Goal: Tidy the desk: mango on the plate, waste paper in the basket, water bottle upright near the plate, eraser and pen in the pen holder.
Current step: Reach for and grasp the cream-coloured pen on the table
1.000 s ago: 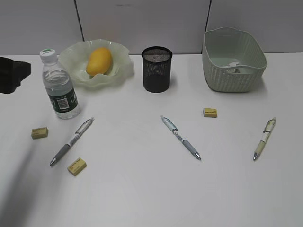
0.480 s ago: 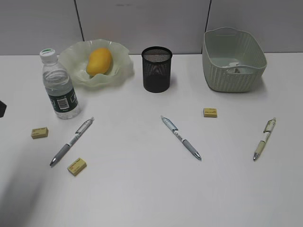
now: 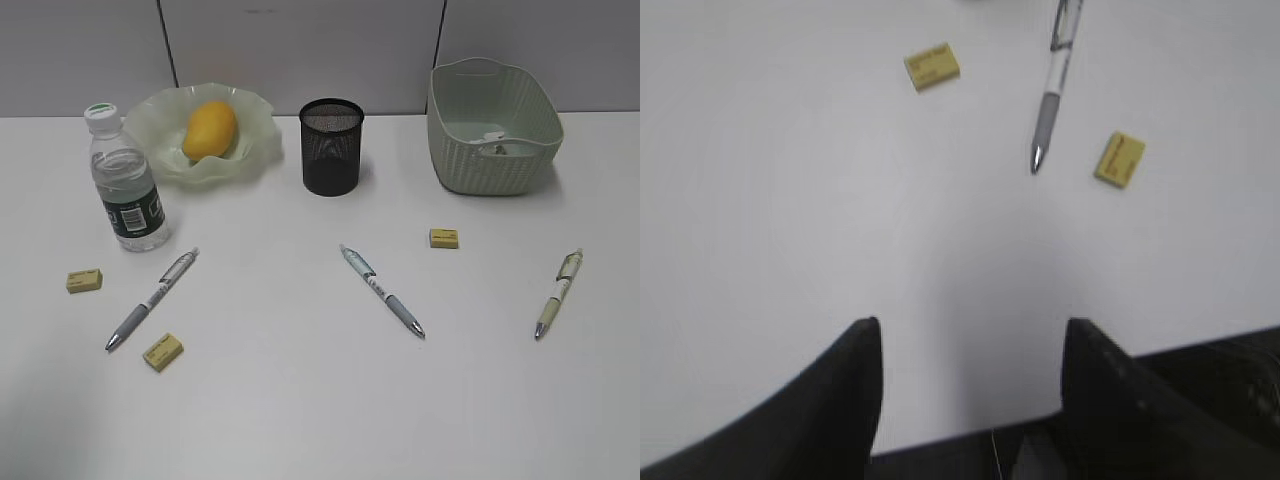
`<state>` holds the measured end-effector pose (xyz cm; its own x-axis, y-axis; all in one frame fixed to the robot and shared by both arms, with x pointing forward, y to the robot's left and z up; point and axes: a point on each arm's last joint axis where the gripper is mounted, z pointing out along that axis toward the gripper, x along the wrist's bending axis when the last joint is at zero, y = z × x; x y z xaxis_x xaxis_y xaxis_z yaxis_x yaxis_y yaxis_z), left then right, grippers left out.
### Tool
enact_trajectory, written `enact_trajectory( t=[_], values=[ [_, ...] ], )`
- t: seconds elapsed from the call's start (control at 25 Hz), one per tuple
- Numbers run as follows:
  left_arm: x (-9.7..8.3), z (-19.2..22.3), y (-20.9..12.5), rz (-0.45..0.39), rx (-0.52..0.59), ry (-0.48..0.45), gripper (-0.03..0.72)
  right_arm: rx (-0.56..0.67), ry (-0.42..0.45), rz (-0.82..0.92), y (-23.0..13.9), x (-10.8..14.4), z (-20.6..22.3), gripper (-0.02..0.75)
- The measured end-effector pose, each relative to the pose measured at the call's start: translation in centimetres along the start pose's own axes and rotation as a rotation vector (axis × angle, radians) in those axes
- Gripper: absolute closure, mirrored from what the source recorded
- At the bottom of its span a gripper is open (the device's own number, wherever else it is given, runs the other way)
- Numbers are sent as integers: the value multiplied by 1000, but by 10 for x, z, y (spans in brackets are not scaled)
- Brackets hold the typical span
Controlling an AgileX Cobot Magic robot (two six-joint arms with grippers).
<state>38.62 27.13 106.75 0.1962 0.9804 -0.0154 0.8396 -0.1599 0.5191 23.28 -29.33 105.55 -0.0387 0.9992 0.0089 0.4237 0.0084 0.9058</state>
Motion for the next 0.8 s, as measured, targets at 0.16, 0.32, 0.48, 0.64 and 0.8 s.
enact_trajectory(
  t=[0.16, 0.32, 0.48, 0.64, 0.8],
  values=[
    [-1, -25, -24, 0, 37, -9, 267, 0, 0, 0, 0, 0, 0, 334],
    [-2, -38, -36, 25, 37, -16, 270, 0, 0, 0, 0, 0, 0, 334],
    [-3, -44, -46, 47, -36, -26, 270, 0, 0, -1, 0, 0, 0, 334],
    [-5, -52, -58, 82, -141, -39, 270, 0, 0, -1, 0, 0, 0, 334],
    [-5, -58, -72, 93, -244, -33, 270, 1, 0, -1, 0, 0, 0, 334]
  ],
)
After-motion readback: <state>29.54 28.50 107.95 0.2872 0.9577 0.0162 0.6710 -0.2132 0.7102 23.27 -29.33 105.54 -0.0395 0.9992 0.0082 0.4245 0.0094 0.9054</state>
